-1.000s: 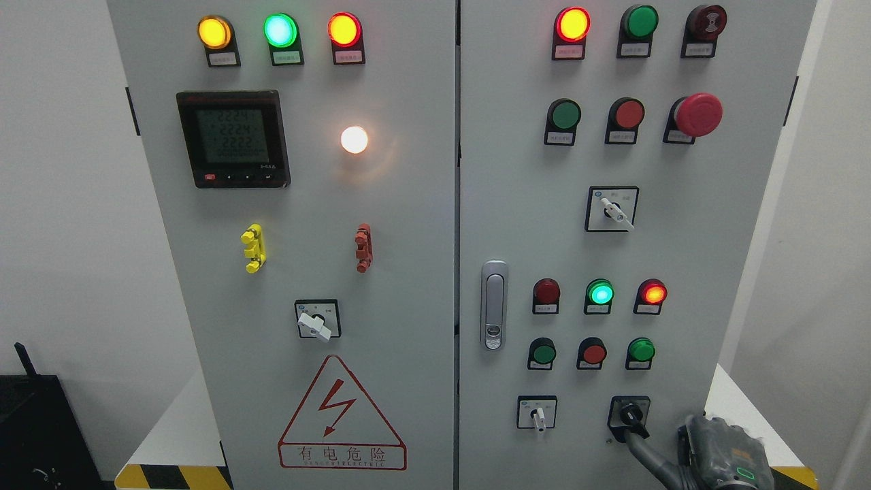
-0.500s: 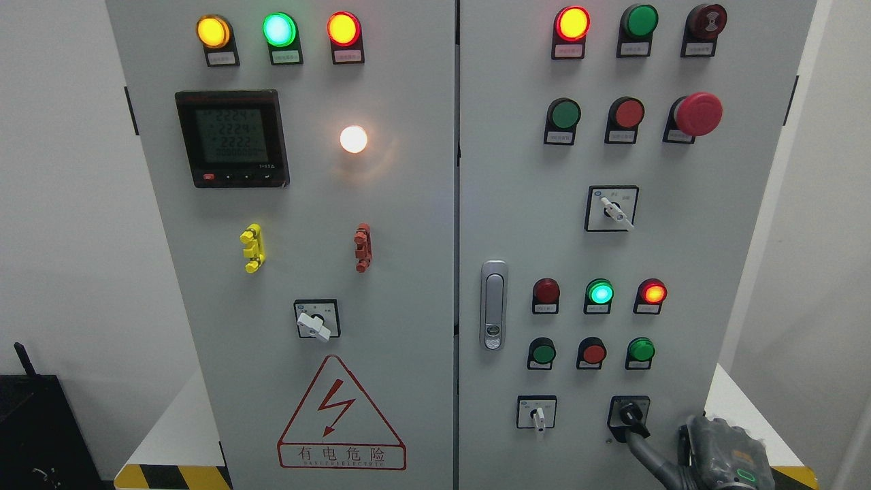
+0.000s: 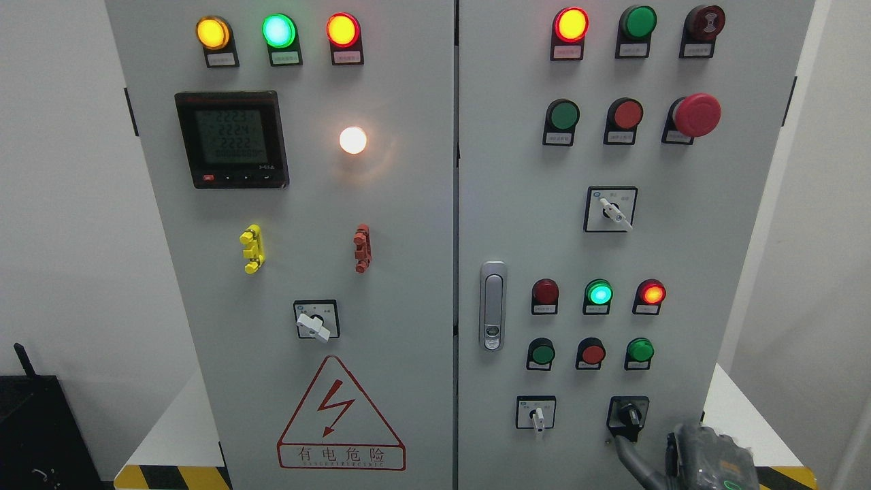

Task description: Flip black knob to close circuit

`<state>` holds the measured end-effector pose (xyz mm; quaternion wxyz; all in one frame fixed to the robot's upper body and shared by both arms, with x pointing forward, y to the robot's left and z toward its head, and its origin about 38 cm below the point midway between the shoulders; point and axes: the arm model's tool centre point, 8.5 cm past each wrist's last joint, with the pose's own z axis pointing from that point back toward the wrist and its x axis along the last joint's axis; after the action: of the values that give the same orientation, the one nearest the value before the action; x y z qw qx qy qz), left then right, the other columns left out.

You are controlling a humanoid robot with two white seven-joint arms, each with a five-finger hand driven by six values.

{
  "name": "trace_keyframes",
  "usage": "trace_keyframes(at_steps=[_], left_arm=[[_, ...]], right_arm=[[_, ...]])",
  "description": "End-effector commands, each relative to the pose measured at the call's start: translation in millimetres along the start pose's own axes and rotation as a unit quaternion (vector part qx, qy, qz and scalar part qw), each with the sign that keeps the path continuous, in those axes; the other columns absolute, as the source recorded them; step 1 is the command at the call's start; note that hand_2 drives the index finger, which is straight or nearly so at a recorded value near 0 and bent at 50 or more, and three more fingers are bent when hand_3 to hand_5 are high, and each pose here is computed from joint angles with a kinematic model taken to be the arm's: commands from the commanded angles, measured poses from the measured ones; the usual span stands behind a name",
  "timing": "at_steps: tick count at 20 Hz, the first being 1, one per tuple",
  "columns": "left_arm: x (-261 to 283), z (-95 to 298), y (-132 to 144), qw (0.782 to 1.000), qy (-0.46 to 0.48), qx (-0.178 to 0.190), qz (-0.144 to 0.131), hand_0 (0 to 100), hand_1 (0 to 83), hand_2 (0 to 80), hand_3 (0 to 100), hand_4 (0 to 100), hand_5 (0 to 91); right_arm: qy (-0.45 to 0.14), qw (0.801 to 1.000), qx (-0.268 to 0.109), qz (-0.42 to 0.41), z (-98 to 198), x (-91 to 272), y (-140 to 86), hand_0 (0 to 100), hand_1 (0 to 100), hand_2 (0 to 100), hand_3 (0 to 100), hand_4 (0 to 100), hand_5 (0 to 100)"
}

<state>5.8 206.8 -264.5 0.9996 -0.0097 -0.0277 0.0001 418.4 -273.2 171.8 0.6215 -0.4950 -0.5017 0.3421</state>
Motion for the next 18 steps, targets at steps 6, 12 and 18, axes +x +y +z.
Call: trace_keyframes(at_steps=[6,12,18], left_arm=[[-10,0,1,1.000,0.000,0.001,0.011,0,0.0,0.0,5,3,0.0],[-10,0,0,1.000,0.000,0.000,0.011,0,0.0,0.0,5,3,0.0],[-10,0,1,1.000,0.000,0.001,0.011,0,0.0,0.0,5,3,0.0]], right_arm=[[-0.029,0.985,-0.004,-0.171,45,-2,6,0,3,79,99,83,85],[-0.101,0.910,0.013,-0.402,104,-24,10,0,4,49,76,62,48],[-0.139,0.813,0.040,-0.564,140,-67,23,0,0,13,24,19,0]])
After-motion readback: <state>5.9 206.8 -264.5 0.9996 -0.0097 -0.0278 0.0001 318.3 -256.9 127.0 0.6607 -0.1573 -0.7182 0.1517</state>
